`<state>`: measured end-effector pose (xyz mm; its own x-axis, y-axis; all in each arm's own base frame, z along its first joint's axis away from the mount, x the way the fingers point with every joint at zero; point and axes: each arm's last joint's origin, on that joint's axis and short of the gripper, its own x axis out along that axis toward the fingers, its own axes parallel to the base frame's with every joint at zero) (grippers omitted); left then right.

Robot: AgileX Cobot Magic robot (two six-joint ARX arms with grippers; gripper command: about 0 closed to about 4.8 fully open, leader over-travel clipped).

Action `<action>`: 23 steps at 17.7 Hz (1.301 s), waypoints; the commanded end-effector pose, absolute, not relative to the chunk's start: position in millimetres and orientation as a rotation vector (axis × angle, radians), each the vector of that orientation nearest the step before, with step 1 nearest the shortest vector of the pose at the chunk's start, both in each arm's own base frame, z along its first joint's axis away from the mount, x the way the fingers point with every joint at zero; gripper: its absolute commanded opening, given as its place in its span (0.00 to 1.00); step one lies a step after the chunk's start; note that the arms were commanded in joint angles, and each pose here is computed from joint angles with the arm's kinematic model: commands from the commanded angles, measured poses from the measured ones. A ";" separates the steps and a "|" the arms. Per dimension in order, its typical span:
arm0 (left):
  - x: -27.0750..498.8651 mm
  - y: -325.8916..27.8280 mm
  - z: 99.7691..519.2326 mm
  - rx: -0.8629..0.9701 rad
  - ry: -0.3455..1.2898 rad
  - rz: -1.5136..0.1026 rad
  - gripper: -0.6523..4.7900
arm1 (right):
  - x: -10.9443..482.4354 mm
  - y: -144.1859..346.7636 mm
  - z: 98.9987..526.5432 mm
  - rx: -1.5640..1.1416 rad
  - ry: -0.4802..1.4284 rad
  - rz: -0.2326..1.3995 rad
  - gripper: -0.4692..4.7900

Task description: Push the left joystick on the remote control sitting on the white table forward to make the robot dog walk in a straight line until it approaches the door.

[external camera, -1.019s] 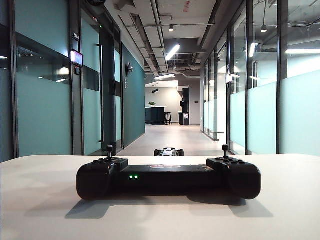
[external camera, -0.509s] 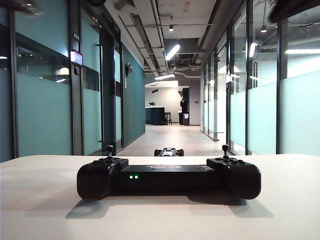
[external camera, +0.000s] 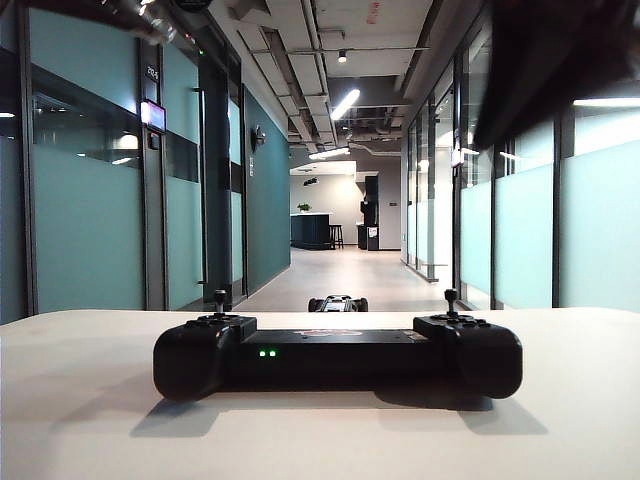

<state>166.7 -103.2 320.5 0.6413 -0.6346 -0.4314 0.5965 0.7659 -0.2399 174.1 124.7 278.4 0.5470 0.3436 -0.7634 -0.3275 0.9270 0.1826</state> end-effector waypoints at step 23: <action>166.0 -104.4 322.2 -0.089 0.521 -0.743 0.11 | 233.1 167.8 199.7 -0.114 1.362 0.277 0.88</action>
<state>166.4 -104.2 319.9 0.6161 -0.6584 -0.4323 0.6166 0.7447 -0.2553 231.4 166.2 199.0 0.1653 0.1199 -0.9789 -0.2569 0.9635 0.0746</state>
